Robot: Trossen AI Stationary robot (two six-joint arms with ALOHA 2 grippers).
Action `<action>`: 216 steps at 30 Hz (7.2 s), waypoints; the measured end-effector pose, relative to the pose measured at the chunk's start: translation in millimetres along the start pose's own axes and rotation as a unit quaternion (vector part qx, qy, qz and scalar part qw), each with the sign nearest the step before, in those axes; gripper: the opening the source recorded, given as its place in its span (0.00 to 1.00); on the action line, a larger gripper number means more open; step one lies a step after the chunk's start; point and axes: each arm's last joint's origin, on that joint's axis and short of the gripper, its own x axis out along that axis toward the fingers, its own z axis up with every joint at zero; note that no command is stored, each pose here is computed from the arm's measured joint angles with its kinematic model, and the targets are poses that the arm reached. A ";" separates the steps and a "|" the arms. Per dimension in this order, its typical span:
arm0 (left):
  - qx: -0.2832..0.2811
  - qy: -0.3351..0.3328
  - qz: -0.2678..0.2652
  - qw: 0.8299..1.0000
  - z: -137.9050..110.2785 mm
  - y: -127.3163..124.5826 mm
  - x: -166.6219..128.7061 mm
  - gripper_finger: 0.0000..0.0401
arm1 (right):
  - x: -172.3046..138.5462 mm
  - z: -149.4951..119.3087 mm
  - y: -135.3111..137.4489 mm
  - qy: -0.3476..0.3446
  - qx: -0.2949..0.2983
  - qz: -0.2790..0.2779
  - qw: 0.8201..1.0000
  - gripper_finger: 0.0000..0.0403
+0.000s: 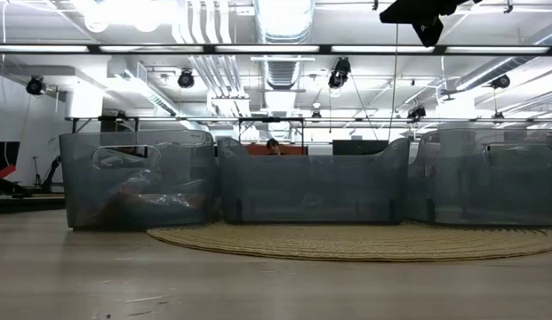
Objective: Pick and place Granola Bars by type
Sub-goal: Put the blue granola bar into the center black bin
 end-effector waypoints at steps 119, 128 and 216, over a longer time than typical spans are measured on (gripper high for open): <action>-0.003 -0.128 -0.137 0.982 -95.4 23.2 -4.9 0.00 | 105.4 29.9 -166.4 0.268 0.339 -0.316 0.845 0.60; -0.003 -0.128 -0.137 0.982 -95.4 23.2 -4.9 0.00 | 99.8 34.5 -165.0 0.259 0.337 -0.316 0.848 0.60; -0.078 -0.098 -0.128 0.984 -103.1 21.9 1.2 0.00 | 152.0 -102.6 -233.7 0.363 0.459 -0.400 0.705 0.58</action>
